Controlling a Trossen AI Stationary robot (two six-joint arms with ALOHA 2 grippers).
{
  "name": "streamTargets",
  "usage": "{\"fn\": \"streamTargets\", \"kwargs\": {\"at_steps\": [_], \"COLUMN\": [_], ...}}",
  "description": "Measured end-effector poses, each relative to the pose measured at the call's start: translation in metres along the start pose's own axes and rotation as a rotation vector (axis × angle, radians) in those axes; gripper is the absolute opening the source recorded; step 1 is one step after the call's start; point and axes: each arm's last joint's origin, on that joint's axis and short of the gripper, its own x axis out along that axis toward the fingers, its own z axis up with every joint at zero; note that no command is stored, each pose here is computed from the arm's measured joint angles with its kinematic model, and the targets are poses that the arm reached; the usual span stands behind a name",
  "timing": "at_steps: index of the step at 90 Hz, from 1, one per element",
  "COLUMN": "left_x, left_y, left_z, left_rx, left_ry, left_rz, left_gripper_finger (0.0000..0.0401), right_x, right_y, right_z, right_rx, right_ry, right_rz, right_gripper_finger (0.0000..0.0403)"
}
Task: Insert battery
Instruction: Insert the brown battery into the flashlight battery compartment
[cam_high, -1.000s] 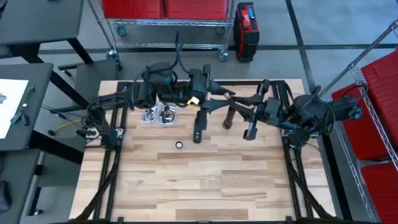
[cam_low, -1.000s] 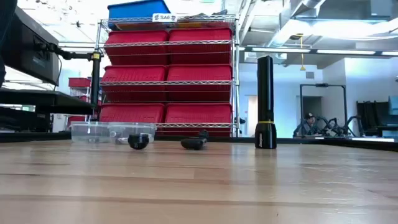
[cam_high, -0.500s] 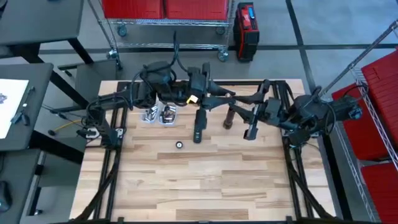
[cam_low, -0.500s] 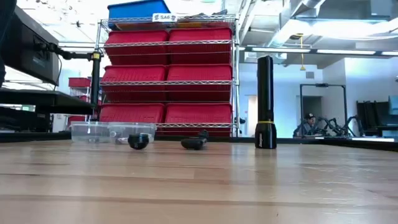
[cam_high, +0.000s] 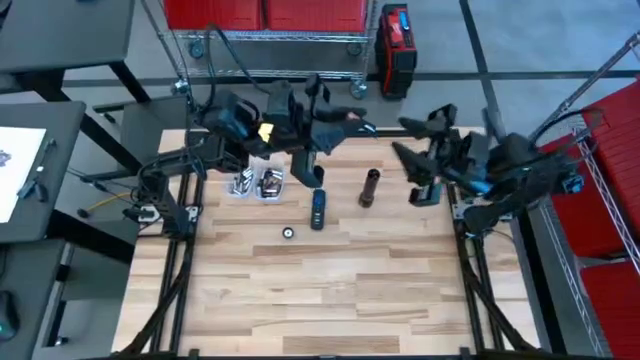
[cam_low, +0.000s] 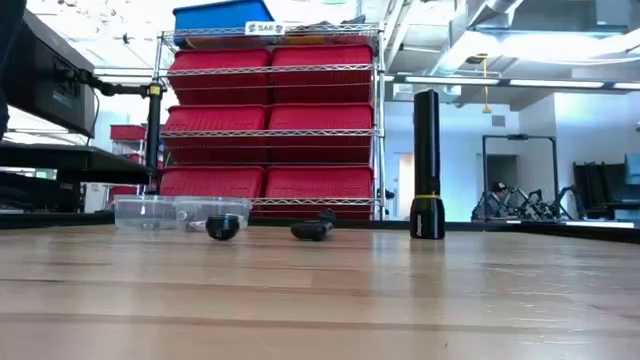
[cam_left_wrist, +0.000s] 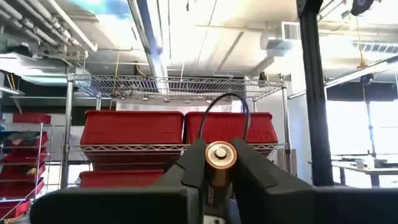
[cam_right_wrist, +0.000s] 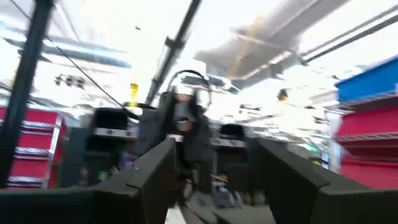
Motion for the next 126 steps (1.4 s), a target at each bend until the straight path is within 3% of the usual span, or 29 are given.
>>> {"fn": "streamTargets", "kwargs": {"at_steps": [14, 38, 73, 88, 111, 126], "left_x": [0.000, -0.001, -0.001, -0.002, -0.005, -0.014], "left_y": [0.004, 0.007, 0.011, 0.016, 0.030, 0.044], "left_z": [-0.001, -0.007, -0.006, -0.007, -0.016, -0.028], "left_rx": [0.002, -0.001, 0.025, 0.029, 0.045, 0.091], "left_ry": [0.020, 0.086, 0.077, 0.093, 0.203, 0.400], "left_rz": [-0.017, -0.060, -0.053, -0.057, -0.018, 0.023], "left_gripper_finger": [0.0028, 0.0028, 0.0028, 0.0029, 0.0100, 0.0136], "right_x": [0.020, 0.040, 0.040, 0.038, 0.025, 0.016], "right_y": [-0.002, -0.001, -0.001, -0.003, -0.014, -0.018], "right_z": [-0.017, -0.014, -0.011, -0.007, 0.006, 0.002], "right_rx": [0.002, -0.072, -0.161, -0.186, -0.212, -0.262], "right_ry": [-0.018, -0.031, -0.032, -0.030, 0.066, 0.220], "right_rz": [-0.003, 0.045, 0.053, 0.050, 0.009, -0.011], "right_gripper_finger": [0.0194, 0.0172, 0.0042, 0.0035, 0.0035, 0.0035]}}
